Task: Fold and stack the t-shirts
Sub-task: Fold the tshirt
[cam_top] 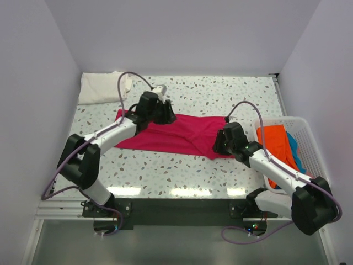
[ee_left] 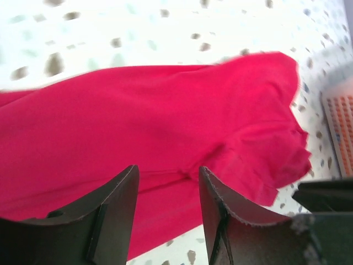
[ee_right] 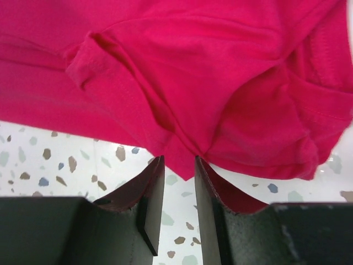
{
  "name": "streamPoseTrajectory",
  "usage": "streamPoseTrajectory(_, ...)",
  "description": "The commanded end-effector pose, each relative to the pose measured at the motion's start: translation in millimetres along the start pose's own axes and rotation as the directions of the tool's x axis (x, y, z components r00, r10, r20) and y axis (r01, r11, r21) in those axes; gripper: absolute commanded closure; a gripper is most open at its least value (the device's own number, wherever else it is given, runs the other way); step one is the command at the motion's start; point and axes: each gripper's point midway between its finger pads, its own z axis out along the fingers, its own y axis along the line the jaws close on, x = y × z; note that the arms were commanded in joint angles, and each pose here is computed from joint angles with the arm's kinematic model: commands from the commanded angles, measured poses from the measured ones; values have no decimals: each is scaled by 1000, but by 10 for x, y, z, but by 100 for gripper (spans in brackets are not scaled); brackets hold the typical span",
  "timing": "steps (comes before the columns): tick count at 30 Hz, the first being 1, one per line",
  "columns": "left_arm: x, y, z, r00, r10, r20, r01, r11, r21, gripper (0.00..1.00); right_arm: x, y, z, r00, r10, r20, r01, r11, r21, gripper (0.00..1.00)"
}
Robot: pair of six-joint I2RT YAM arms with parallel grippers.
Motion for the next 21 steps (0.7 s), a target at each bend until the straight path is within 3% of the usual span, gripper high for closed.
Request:
streamPoseTrajectory(1,-1,-609,123,972,231,41,-235,961,149,48,-281,-55,-105,994,33,100,-40,997,69,69)
streamPoseTrajectory(9,390,-1128,533,911,413,-9,-400,888,227,49,-136,-216,-195,995,53,90,-63,991,115,68)
streamPoseTrajectory(14,647,-1122,729,866,495,-66,-475,857,198,47,-56,-260,-191,995,55,79,-64,991,120,68)
streamPoseTrajectory(21,772,-1068,782,856,510,-84,-492,853,173,47,24,-287,-153,996,57,65,-64,991,119,67)
